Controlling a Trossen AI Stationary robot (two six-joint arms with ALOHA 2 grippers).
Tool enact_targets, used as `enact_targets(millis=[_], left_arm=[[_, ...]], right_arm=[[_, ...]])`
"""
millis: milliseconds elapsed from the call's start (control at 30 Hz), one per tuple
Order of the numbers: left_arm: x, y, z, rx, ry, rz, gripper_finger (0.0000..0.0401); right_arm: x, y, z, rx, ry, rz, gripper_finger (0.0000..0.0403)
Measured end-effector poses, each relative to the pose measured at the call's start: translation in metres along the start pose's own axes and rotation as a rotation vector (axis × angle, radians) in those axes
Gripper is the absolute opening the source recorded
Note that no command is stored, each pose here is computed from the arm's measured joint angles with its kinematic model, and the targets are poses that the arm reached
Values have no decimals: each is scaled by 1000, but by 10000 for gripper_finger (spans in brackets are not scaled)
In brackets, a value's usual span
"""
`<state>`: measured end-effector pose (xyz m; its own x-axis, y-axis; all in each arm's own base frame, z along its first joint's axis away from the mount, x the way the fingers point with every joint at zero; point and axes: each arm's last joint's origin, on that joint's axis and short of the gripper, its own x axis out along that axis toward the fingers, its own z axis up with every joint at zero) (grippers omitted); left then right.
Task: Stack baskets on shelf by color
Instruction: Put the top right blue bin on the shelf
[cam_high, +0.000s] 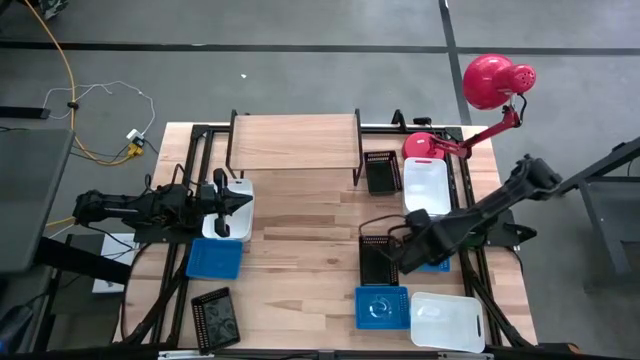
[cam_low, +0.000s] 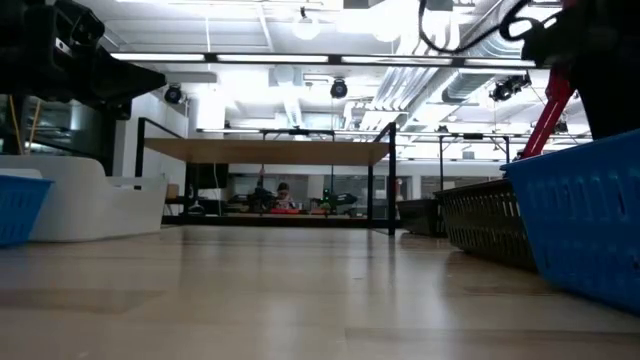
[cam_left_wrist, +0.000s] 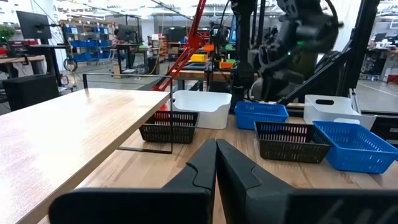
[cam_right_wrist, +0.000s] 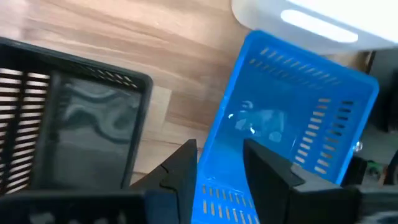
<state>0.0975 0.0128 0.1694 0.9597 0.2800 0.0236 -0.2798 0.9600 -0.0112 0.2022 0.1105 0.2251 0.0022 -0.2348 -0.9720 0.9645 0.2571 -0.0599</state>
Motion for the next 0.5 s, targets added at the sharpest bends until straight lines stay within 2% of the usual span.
enact_targets(millis=[333,500], left_arm=[[0,0,0,0,0,0,1],[0,0,0,0,0,0,1]], right_arm=[[29,18,-9,20,-41,-130,119],[46,26,-13,26,-118,-181,119]])
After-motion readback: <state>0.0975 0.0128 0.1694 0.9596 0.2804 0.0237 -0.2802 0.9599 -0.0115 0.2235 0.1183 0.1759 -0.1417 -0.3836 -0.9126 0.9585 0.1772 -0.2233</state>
